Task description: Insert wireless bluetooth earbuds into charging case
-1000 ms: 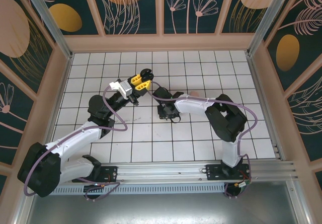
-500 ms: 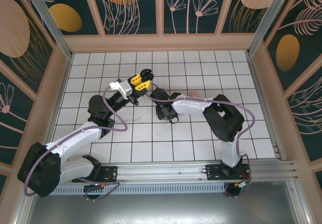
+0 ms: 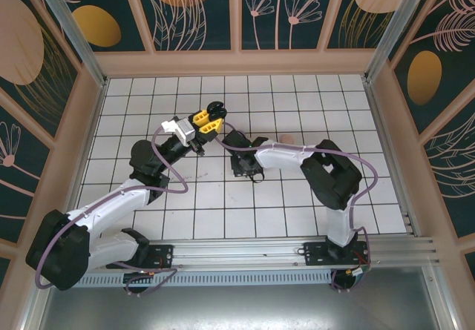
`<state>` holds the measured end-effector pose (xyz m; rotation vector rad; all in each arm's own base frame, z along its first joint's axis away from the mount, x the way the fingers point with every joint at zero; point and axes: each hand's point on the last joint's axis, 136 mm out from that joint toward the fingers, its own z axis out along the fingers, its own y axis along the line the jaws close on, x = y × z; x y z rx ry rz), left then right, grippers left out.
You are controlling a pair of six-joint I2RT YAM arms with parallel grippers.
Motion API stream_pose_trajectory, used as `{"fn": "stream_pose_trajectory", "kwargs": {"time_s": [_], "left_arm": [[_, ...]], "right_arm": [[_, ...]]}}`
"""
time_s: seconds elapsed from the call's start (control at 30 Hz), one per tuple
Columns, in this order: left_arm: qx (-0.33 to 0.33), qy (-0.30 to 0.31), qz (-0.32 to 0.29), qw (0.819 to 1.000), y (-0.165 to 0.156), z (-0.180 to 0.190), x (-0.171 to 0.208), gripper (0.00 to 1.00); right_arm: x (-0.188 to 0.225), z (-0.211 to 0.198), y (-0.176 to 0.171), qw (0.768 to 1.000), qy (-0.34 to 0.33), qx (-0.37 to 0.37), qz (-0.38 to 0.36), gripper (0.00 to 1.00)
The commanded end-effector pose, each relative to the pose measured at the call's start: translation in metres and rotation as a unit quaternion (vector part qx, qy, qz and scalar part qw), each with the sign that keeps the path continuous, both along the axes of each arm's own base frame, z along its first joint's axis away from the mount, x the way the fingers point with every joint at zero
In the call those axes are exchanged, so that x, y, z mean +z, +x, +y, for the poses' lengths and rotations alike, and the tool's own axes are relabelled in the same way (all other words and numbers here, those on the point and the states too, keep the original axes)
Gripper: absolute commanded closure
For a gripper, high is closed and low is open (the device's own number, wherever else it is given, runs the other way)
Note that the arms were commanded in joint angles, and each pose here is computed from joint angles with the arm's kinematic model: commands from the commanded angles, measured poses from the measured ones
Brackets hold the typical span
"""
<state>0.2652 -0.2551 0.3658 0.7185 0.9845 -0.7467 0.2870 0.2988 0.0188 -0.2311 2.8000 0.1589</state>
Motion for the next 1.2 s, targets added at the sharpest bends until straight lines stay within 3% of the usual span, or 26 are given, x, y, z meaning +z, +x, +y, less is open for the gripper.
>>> {"fn": "stream_pose_trajectory", "kwargs": {"time_s": [0.0, 0.2, 0.5, 0.87, 1.17], "left_arm": [[-0.002, -0.019, -0.020, 1.000, -0.007, 0.002, 0.015, 1.00], [-0.006, -0.017, -0.023, 1.000, -0.008, 0.002, 0.018, 1.00], [-0.010, -0.006, -0.027, 1.000, -0.007, -0.002, 0.017, 1.00], [-0.019, 0.016, -0.017, 1.000, -0.001, -0.011, 0.001, 1.00], [-0.040, 0.005, -0.002, 0.999, 0.007, -0.021, 0.004, 1.00]], "right_arm": [[0.010, -0.011, -0.007, 1.000, -0.004, -0.011, -0.001, 0.83], [0.065, -0.012, 0.006, 0.997, 0.050, -0.028, -0.051, 0.83], [0.200, -0.025, 0.030, 0.972, 0.160, -0.048, -0.166, 0.84], [0.378, -0.030, 0.030, 0.900, 0.288, 0.000, -0.326, 0.83], [0.434, -0.006, 0.007, 0.847, 0.382, 0.063, -0.365, 0.83]]}}
